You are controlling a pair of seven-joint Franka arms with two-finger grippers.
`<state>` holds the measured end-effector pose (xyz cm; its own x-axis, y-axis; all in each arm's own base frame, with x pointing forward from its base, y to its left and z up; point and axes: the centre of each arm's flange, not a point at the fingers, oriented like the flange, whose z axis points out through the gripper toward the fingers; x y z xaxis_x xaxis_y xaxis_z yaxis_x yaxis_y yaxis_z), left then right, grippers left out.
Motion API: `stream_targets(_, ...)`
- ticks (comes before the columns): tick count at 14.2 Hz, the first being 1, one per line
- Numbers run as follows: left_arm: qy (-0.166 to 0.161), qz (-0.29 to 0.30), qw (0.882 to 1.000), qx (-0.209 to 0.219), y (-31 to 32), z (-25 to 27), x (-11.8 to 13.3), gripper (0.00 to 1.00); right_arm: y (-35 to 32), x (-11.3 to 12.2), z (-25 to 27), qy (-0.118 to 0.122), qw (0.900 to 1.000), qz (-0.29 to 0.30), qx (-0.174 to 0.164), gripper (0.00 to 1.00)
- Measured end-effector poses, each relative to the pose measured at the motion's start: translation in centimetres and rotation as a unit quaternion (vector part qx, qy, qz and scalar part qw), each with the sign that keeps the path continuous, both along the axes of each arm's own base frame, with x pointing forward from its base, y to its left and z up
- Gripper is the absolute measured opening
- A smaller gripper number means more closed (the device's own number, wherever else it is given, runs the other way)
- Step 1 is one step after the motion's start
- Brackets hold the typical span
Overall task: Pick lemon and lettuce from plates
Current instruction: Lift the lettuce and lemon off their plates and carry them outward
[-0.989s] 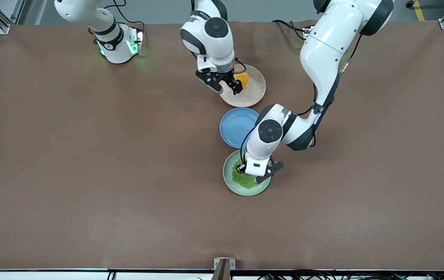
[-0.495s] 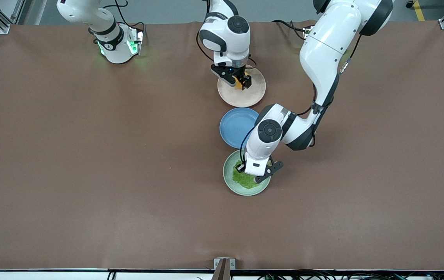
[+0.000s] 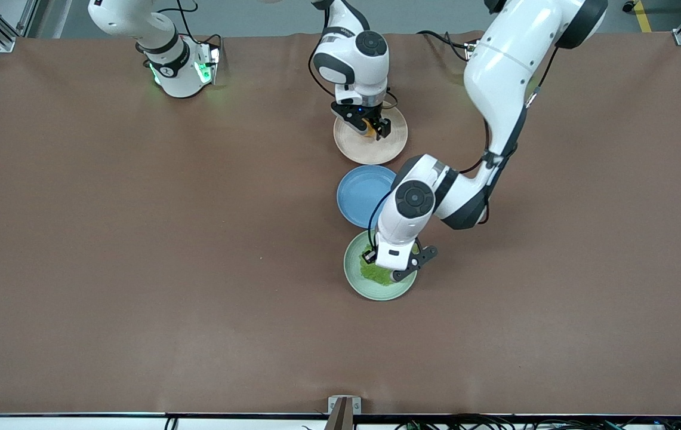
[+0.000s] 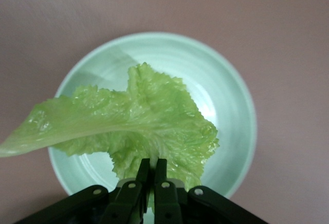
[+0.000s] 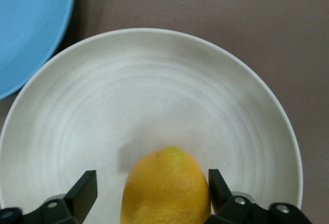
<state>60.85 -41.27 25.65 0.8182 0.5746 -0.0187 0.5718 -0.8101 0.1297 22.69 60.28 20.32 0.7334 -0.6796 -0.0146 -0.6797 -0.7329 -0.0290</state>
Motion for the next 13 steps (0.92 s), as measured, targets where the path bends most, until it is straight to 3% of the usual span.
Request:
stream_targets(3,0.016,0.011,1.0,0.018,3.4,7.0,0.9,0.07,0.2,0.1,0.3,0.0,1.0,0.011,-0.008,0.62)
stream_targets(7,0.057,0.027,0.997,0.035,11.9,13.1,1.4,0.07,0.0,2.7,2.6,0.012,0.998,0.035,-0.044,0.62)
stream_targets(10,0.083,0.015,0.996,0.038,19.3,13.0,0.1,0.07,-2.5,8.4,7.7,0.019,0.996,0.077,-0.048,0.62)
stream_targets(13,0.097,-0.001,0.994,0.043,24.9,10.4,-2.2,0.07,-8.4,16.0,12.5,0.029,0.991,0.125,-0.045,0.62)
